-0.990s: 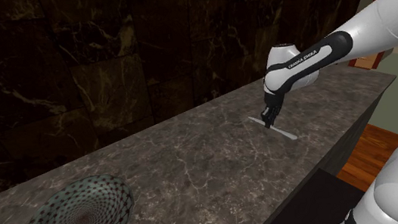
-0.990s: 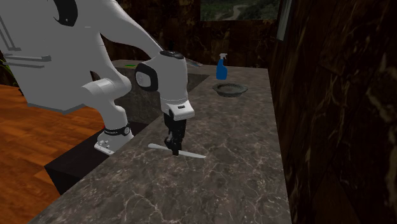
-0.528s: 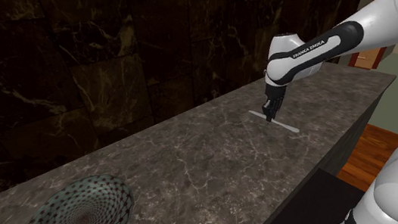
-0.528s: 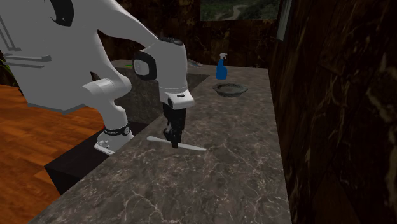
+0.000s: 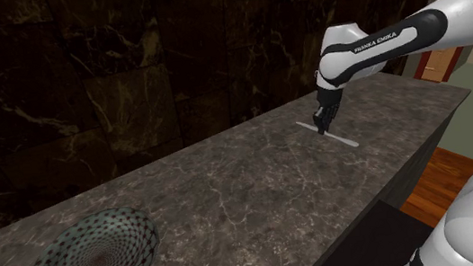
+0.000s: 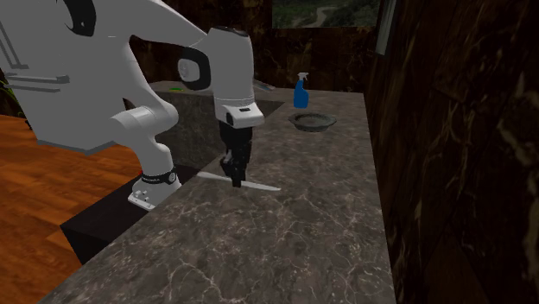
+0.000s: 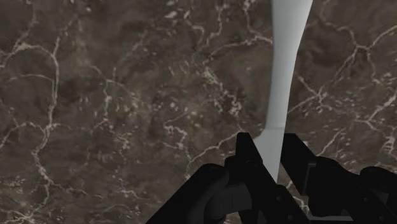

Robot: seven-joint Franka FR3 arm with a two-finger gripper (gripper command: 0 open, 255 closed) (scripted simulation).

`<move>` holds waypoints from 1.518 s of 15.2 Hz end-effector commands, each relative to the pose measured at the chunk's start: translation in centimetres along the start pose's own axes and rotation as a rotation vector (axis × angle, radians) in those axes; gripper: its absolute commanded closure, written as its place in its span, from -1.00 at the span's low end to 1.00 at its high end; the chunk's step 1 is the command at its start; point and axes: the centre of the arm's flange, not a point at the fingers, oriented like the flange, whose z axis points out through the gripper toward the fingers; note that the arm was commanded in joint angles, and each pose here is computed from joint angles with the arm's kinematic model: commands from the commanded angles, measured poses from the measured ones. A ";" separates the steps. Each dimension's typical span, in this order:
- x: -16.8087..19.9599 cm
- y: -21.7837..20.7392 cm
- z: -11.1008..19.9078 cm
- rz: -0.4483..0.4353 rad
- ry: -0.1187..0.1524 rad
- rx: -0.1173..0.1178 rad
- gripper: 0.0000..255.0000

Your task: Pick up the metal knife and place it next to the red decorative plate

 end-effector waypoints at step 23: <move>4.1 -21.9 -4.1 0.000 -0.001 0.000 1.00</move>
